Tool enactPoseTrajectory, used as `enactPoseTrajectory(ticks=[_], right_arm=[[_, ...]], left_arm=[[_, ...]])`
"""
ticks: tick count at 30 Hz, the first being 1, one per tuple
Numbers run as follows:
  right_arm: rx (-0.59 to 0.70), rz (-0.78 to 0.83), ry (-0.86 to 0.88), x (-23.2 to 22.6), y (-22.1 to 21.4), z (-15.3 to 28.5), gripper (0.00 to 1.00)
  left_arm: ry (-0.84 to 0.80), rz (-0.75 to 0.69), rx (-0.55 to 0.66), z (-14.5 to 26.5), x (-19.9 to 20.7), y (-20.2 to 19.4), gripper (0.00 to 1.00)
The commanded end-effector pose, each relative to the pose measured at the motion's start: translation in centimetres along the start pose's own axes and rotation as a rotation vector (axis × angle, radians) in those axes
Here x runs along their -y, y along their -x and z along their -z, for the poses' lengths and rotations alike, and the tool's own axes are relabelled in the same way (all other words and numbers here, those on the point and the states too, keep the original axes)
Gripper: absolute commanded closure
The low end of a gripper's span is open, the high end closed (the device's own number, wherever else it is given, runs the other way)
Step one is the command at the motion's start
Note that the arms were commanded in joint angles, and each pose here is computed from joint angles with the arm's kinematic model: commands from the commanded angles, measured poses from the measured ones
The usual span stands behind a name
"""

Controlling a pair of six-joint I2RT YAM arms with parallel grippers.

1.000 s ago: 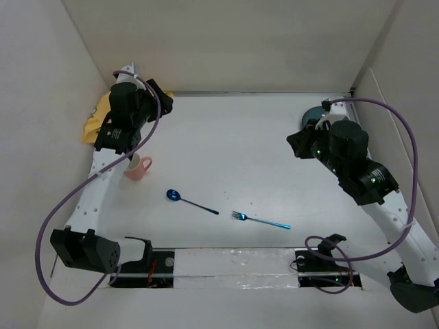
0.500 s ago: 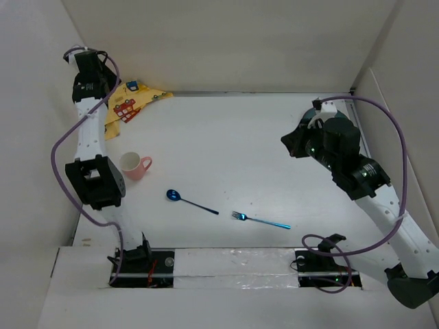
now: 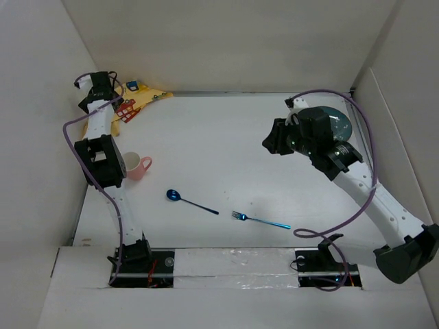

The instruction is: Set the dinner table for one person

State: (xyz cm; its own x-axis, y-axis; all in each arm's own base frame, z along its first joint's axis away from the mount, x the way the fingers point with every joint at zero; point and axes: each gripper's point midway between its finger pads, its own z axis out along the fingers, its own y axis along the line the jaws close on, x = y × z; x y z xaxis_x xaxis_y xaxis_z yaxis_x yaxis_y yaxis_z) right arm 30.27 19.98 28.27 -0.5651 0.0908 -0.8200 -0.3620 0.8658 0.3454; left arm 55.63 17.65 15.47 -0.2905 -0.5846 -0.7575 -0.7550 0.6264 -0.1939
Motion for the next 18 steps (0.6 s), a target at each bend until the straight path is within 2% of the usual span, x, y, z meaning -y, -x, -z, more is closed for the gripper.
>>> enactPoseTrajectory(ticks=[1,2,5,14,18], right_arm=[[0.045,0.031,0.072,-1.7,2.7,-0.2,0.58],[0.033,0.033,0.087,-2.0,2.6,-0.4,0.53],[-0.014,0.027,0.101,-2.2,1.9,-1.6,0.49],[-0.078,0.011,0.14,-3.4,1.0,-3.5,0.48],[-0.105,0.008,0.13,-3.9,0.7,-4.0,0.48]], left_arm=[[0.066,0.063,0.077,-1.4,-1.8,1.7,0.21],[0.067,0.085,0.092,-1.7,-1.8,1.7,0.19],[0.083,0.125,0.088,-2.7,-2.7,0.6,0.16],[0.032,0.142,0.022,-7.0,-1.2,-3.0,0.06],[0.009,0.191,-0.012,-9.2,-1.0,-3.9,0.06]])
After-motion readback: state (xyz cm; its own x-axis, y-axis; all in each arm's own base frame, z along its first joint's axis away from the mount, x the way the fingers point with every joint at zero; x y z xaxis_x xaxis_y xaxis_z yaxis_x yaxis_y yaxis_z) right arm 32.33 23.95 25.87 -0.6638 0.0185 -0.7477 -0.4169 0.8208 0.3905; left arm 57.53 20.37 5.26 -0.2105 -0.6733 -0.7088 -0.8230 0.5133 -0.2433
